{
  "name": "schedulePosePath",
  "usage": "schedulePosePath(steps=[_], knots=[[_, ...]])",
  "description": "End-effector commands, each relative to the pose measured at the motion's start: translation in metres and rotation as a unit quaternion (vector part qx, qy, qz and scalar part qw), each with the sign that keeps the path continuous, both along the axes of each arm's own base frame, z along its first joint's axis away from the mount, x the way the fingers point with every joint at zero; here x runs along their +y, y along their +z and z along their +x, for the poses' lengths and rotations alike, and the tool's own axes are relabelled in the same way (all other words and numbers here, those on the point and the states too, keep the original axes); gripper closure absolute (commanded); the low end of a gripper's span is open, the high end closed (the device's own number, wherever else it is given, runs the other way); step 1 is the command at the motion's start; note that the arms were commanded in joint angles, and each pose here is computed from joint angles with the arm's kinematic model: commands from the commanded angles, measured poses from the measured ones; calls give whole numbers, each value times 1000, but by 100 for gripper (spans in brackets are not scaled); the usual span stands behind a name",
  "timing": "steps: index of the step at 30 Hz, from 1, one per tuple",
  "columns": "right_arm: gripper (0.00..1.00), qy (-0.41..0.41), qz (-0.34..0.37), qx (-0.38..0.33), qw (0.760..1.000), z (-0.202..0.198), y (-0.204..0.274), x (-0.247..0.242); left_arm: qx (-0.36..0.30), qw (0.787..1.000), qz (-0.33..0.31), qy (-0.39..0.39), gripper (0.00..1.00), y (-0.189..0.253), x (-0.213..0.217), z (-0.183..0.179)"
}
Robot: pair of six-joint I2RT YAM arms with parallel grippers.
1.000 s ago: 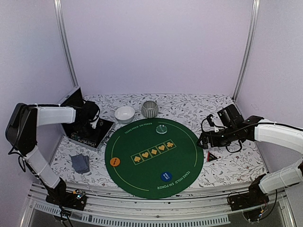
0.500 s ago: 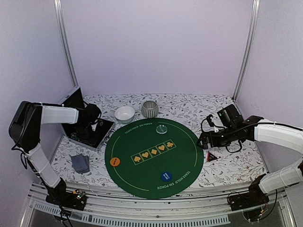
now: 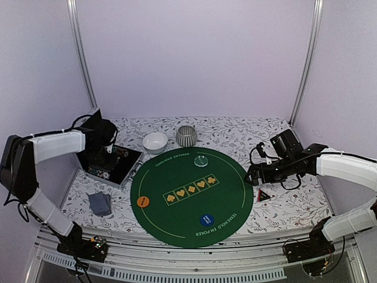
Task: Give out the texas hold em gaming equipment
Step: Pick up the pile of poker chips from the chip case, then pass from the left arm to the right
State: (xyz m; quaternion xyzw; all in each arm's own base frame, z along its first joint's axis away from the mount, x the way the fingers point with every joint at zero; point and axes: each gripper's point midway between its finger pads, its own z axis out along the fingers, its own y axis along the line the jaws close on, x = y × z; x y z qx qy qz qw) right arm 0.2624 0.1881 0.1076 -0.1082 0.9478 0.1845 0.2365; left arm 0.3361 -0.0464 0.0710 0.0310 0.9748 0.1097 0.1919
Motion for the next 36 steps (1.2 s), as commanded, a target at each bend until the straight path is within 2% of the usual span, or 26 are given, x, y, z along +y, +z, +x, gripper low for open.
schedulePosePath(steps=[1, 6, 9, 13, 15, 19, 24, 25, 28, 30, 36], knots=[[1, 11, 29, -37, 999, 10, 34, 9, -95, 995, -34, 7, 100, 66, -4, 14], [1, 49, 81, -84, 992, 17, 77, 30, -147, 972, -170, -70, 100, 129, -65, 10], [1, 116, 149, -156, 970, 5, 126, 72, -141, 944, -268, -129, 100, 155, -117, -6], [1, 205, 139, -308, 919, -24, 178, 137, -118, 905, -356, -200, 100, 179, -186, -37], [4, 228, 132, -363, 894, -30, 192, 164, -103, 881, -395, -238, 100, 187, -217, -54], [5, 313, 84, -435, 840, -50, 186, 226, -66, 844, -452, -282, 100, 191, -256, -83], [3, 423, -8, -522, 741, -78, 159, 283, -36, 818, -480, -314, 100, 188, -277, -109], [3, 424, -23, -530, 734, -76, 156, 290, -31, 816, -481, -318, 100, 187, -278, -113], [3, 412, -44, -525, 743, -64, 145, 301, -27, 815, -480, -322, 100, 184, -276, -119], [5, 402, -41, -533, 743, -58, 155, 310, -28, 815, -479, -325, 100, 183, -273, -121], [16, 371, -56, -532, 759, -43, 155, 318, -29, 818, -471, -328, 100, 178, -270, -124]])
